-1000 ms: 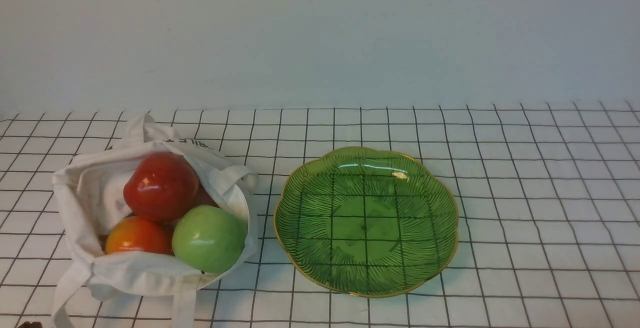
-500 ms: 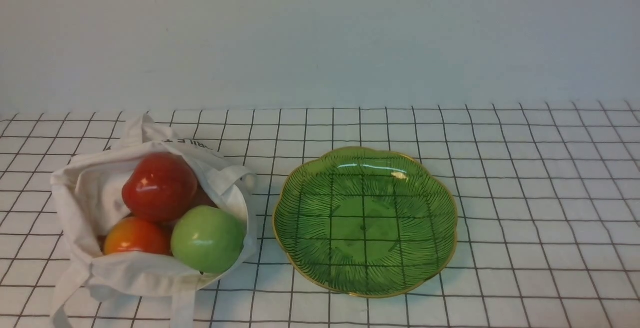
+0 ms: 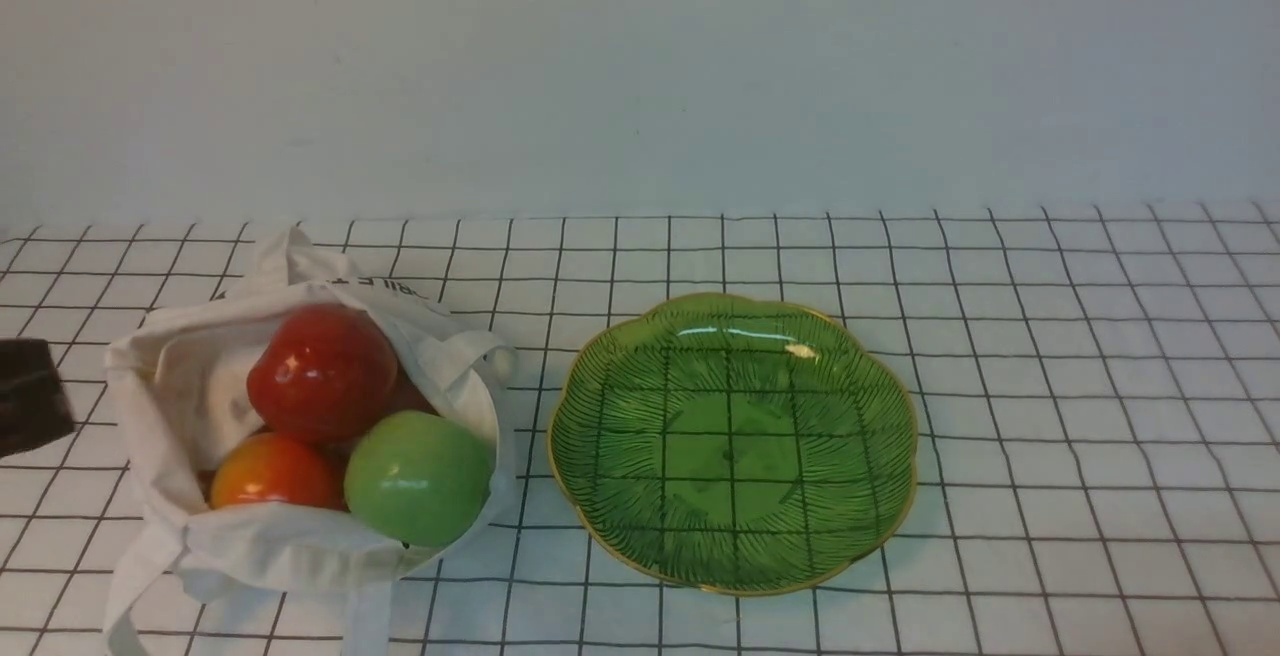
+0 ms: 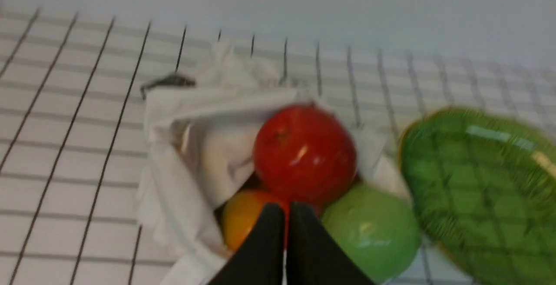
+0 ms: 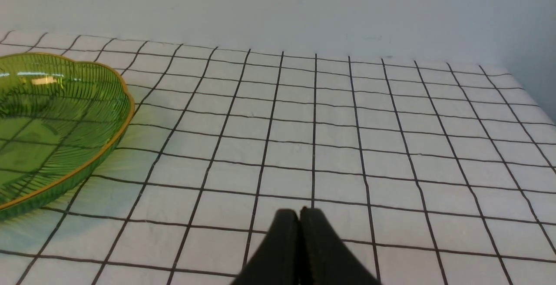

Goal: Take the fruit out of the bag on the white checkered tablecloth and place them on the plate.
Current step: 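Reach into the white bag and grasp the apple with the left gripper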

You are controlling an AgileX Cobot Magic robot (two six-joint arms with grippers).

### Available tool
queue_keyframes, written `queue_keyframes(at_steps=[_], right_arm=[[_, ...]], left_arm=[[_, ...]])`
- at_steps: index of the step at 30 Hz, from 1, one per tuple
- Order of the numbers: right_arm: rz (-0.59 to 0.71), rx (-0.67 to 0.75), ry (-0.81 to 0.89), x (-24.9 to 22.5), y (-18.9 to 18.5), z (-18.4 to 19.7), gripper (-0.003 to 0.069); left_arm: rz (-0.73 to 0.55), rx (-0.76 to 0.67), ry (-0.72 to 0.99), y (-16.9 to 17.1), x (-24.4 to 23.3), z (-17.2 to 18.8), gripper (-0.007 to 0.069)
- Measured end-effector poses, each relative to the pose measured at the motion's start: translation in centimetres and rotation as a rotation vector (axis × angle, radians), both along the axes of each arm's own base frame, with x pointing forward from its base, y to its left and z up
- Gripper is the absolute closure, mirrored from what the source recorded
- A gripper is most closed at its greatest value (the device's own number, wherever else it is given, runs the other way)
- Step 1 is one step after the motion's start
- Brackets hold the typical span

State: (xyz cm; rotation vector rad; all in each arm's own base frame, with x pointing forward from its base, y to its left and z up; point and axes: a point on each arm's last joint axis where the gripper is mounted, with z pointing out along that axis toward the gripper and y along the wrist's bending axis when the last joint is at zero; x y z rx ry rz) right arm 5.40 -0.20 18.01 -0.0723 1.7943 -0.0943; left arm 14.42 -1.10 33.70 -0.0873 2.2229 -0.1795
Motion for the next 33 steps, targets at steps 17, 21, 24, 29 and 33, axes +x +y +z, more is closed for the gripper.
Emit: queue_keyframes(at_steps=[17, 21, 24, 29, 33], right_arm=[[0.000, 0.000, 0.000, 0.0, 0.0, 0.0, 0.0673], [0.000, 0.000, 0.000, 0.0, 0.0, 0.0, 0.0673], [0.000, 0.000, 0.000, 0.0, 0.0, 0.0, 0.0673], [0.000, 0.000, 0.000, 0.0, 0.0, 0.0, 0.0673], [0.000, 0.000, 0.000, 0.0, 0.0, 0.0, 0.0673]], left_arm=[[-0.389, 0.191, 0.224, -4.4, 11.1, -2.6, 0.0257], [-0.386, 0.213, 0.212, -4.8, 12.7, -3.9, 0.0030], [-0.384, 0.220, 0.244, -4.9, 13.6, -5.2, -0.0044], [-0.389, 0.234, 0.292, -5.1, 14.7, -6.9, -0.0057], [-0.383, 0.255, 0.315, -4.9, 15.1, -7.6, -0.0058]])
